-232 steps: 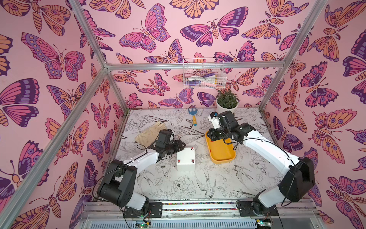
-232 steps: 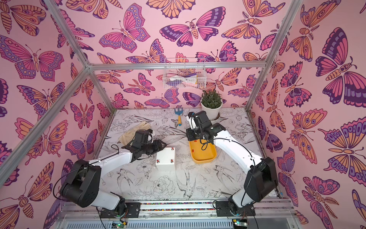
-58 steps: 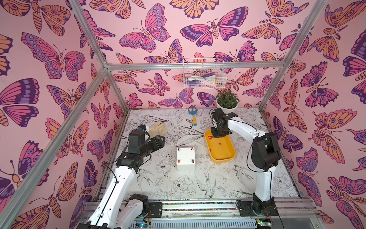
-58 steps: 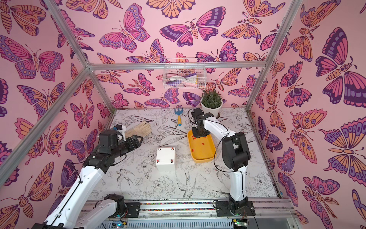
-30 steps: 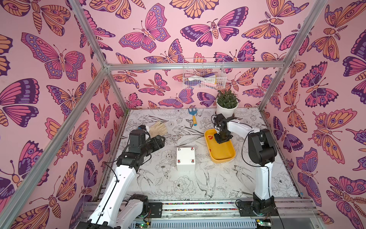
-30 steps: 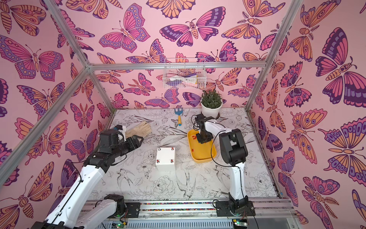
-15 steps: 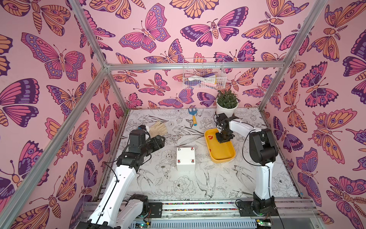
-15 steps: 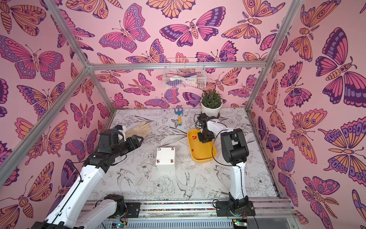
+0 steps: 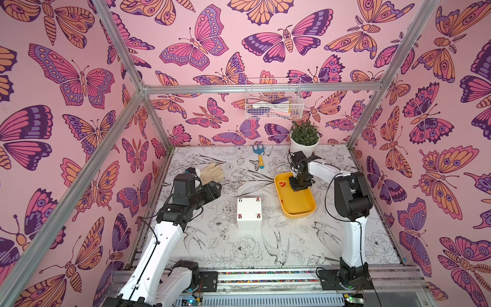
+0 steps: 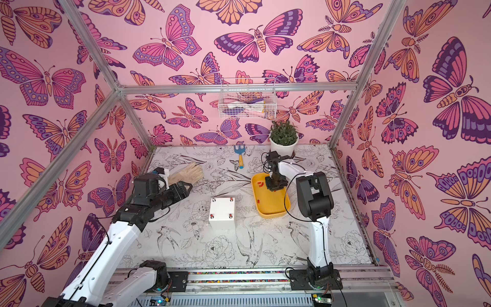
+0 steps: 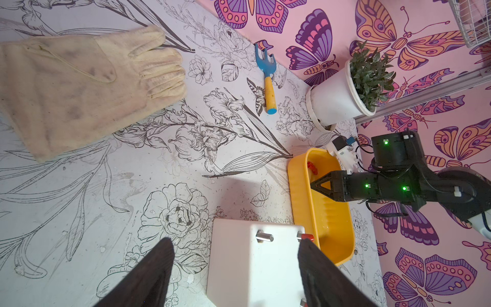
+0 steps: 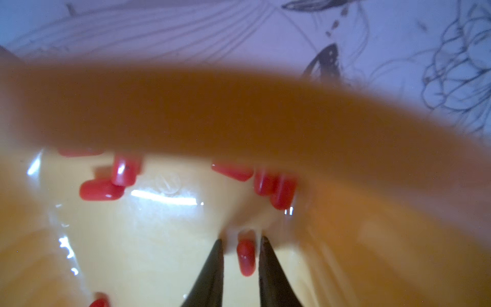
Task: Cover the protruding screws with screw protection sleeves
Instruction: Pick up the screw protection sleeve from the storage box.
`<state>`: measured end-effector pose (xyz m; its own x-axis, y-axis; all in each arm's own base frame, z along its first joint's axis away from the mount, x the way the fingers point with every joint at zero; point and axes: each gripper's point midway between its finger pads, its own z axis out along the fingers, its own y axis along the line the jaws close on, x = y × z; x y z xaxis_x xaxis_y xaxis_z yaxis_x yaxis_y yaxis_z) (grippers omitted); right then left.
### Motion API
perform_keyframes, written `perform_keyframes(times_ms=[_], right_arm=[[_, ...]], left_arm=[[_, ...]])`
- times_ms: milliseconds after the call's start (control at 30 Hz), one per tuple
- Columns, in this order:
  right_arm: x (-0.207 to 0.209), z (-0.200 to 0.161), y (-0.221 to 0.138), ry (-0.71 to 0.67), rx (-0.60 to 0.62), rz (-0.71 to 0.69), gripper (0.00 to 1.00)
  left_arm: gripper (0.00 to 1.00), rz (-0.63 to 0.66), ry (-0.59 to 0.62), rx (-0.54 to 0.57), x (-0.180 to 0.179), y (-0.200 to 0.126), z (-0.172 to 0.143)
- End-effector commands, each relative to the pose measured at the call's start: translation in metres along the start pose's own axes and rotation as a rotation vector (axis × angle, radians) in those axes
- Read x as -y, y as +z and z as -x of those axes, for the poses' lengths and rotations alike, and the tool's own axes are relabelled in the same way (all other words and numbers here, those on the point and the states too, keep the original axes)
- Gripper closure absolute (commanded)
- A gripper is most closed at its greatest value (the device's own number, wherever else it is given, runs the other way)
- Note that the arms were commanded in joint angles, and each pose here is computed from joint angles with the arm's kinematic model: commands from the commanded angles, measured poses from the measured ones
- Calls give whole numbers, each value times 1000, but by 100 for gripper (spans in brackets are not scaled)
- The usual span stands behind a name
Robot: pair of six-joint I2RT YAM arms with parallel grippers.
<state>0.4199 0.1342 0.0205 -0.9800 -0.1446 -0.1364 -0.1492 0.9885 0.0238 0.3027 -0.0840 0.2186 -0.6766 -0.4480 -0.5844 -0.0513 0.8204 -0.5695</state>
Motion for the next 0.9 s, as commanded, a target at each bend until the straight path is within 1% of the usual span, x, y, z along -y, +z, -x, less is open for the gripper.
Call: perform_keyframes(times_ms=[0, 400, 867], right_arm=[[4, 2, 10, 33, -17, 6, 76], [4, 5, 12, 46, -16, 29, 78], [3, -2, 14, 47, -36, 34, 78]], left_arm=[[24, 18, -1, 11, -2, -2, 5], [24, 22, -5, 11, -3, -2, 5], [24, 25, -7, 8, -4, -1, 4]])
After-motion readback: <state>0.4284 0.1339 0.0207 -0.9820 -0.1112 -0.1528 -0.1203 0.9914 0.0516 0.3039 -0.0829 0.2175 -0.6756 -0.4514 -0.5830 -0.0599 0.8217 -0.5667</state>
